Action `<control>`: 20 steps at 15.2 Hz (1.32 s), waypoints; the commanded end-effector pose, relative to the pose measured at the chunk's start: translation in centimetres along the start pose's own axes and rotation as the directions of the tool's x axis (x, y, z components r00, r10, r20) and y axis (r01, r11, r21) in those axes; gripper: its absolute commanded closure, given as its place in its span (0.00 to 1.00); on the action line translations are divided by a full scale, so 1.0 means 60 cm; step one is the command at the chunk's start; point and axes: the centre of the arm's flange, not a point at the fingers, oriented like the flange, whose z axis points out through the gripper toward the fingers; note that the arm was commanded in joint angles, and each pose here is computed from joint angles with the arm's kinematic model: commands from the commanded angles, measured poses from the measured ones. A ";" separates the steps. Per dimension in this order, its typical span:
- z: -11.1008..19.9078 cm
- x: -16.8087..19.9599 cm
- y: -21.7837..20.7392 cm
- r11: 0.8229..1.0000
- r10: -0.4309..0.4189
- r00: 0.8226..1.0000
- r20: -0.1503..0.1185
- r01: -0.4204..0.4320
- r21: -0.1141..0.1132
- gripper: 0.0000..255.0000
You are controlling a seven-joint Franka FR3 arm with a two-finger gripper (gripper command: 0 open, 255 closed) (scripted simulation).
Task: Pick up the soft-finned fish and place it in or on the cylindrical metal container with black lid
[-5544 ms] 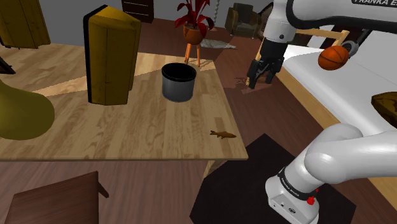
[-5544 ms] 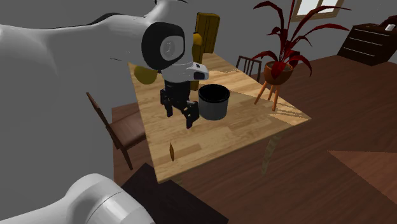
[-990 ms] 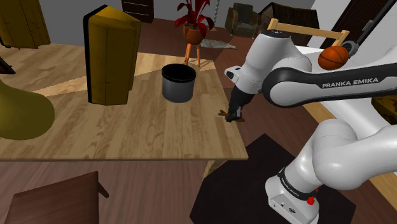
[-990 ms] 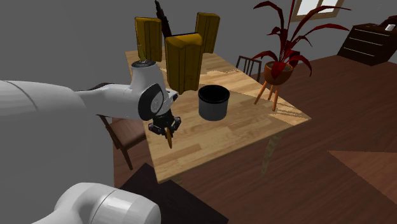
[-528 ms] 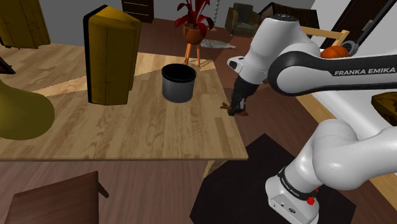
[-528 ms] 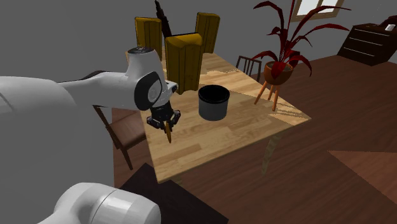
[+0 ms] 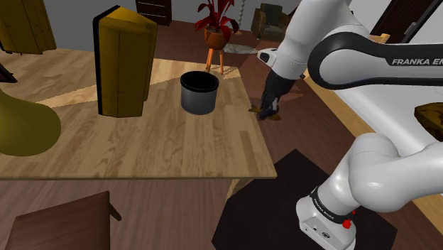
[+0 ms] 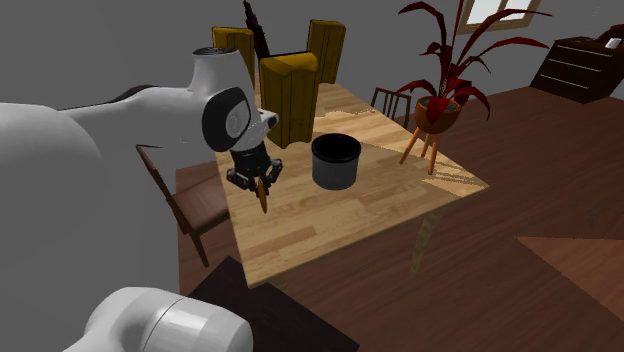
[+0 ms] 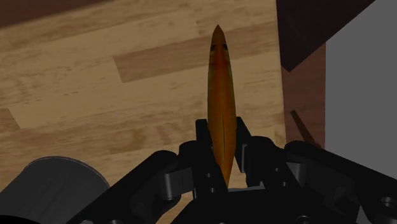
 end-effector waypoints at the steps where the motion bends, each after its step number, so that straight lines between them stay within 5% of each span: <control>1: -0.019 0.001 0.000 1.000 0.000 1.000 0.001 0.000 0.000 1.00; 20: 0.012 0.248 0.279 1.000 0.000 1.000 0.001 0.000 0.000 1.00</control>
